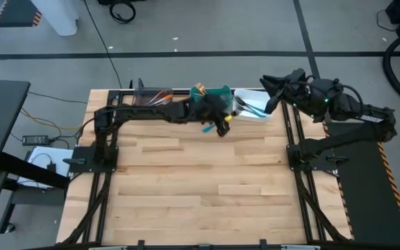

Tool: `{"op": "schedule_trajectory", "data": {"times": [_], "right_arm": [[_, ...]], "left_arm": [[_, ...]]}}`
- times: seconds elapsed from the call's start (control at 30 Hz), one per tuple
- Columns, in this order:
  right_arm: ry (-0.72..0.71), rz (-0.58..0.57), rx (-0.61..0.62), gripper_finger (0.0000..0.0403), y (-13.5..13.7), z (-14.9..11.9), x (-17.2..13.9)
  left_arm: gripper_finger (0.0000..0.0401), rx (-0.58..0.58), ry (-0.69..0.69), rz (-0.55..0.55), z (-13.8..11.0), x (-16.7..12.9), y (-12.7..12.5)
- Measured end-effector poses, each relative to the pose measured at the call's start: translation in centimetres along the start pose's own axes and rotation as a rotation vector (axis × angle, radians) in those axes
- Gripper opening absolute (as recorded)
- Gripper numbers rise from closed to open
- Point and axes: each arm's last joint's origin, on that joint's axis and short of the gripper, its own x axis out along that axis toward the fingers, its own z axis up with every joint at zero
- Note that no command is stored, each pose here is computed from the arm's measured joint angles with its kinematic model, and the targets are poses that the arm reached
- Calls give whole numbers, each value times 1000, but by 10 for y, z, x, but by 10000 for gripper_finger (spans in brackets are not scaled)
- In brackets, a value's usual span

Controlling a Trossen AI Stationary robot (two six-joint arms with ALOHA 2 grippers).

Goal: Sort silverware by color (type)
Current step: Put the blue fork into the white bin

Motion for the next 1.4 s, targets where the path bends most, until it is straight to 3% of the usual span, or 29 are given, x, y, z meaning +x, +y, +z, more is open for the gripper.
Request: {"op": "schedule_trajectory", "data": {"times": [0.3,0.47,0.7,1.0,1.4], "right_arm": [[-51,-59,-74,81,-9,7,3],[-68,-89,-116,81,-11,9,8],[-51,-114,-122,81,-12,7,14],[-66,-196,61,82,-15,5,37],[43,-233,18,113,-3,-16,79]], "left_arm": [[18,-21,-282,-2,38,-1,48],[18,-43,-369,24,48,-2,68],[18,16,-422,15,54,-5,77],[18,24,-509,-14,62,-9,84],[19,34,-574,-46,70,-14,105]]}}
